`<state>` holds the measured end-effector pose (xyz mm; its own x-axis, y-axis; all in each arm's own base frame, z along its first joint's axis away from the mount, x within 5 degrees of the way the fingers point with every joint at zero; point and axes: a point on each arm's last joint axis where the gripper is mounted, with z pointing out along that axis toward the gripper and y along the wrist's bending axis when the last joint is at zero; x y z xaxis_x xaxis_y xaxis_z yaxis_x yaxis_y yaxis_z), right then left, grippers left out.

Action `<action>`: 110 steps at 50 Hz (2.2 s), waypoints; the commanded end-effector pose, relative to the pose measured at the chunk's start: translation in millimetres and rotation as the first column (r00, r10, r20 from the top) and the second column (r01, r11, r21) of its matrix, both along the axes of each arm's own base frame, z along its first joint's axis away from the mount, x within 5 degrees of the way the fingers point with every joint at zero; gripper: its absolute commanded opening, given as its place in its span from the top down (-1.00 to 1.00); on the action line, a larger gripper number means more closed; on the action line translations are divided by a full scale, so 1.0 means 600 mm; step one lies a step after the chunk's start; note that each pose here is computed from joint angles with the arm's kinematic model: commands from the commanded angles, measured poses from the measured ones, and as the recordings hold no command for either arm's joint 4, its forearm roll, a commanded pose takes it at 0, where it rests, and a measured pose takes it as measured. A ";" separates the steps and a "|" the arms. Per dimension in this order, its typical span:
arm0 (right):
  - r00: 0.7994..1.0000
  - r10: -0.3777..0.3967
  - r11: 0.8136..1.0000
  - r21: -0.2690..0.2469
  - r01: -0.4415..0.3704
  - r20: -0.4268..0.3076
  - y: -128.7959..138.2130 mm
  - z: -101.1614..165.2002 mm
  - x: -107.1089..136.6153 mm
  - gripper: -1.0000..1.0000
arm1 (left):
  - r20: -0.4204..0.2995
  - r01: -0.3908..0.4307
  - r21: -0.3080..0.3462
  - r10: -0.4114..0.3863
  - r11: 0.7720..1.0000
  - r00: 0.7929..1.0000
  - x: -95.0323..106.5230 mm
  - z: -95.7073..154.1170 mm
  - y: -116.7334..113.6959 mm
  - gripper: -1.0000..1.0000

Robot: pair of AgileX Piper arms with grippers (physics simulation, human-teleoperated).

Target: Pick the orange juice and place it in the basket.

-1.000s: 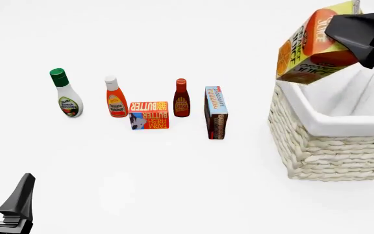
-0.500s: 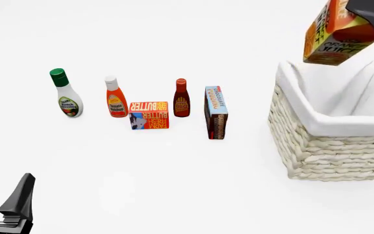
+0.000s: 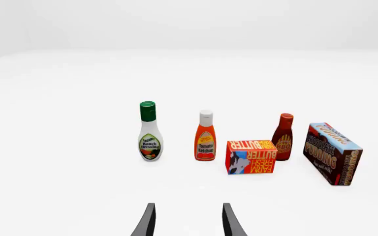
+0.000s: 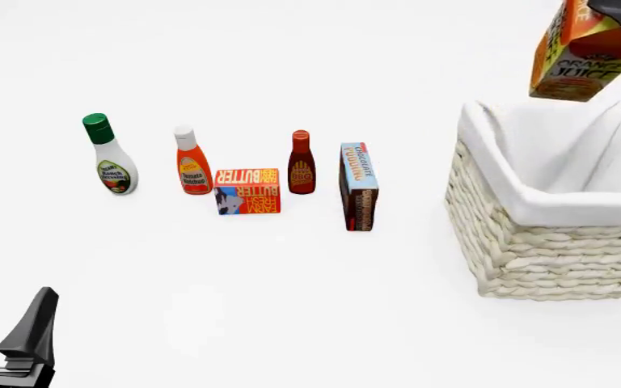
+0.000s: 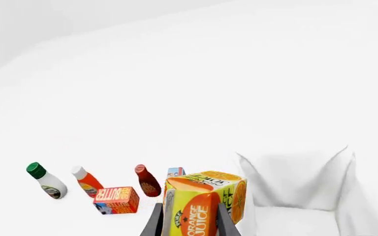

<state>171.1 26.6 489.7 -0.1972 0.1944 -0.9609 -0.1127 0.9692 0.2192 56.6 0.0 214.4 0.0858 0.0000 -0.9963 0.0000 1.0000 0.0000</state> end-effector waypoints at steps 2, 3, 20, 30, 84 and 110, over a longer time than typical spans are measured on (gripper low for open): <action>0.997 -0.075 0.997 0.023 0.075 -0.007 -0.018 -0.018 0.031 1.00 | 0.000 0.000 0.000 0.000 1.000 1.000 0.000 0.000 0.000 -1.00; 0.997 -0.079 0.997 0.024 0.079 -0.010 -0.019 -0.022 0.033 1.00 | 0.000 0.000 0.000 0.000 1.000 1.000 0.000 0.000 0.000 -1.00; 0.984 -0.172 0.984 0.041 0.174 -0.039 -0.048 -0.066 0.054 1.00 | 0.000 0.000 0.000 0.000 1.000 1.000 0.000 0.000 0.000 -1.00; 0.974 -0.218 0.975 0.036 0.220 -0.053 -0.064 -0.078 0.043 1.00 | 0.000 0.000 0.000 0.000 1.000 1.000 0.000 0.000 0.000 -1.00; 0.946 -0.277 0.957 0.039 0.287 -0.171 -0.097 -0.204 0.162 1.00 | 0.000 0.000 0.000 0.000 1.000 1.000 0.000 0.000 0.000 -1.00; 0.932 -0.286 0.955 0.014 0.297 -0.223 -0.107 -0.249 0.194 1.00 | 0.000 0.000 0.000 0.000 1.000 1.000 0.000 0.000 0.000 -1.00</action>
<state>282.8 -34.0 344.2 -0.3304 0.3106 -0.8913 0.2156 0.9442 0.2491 56.6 0.0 214.4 0.0858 0.0000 -0.9963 0.0000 1.0000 0.0000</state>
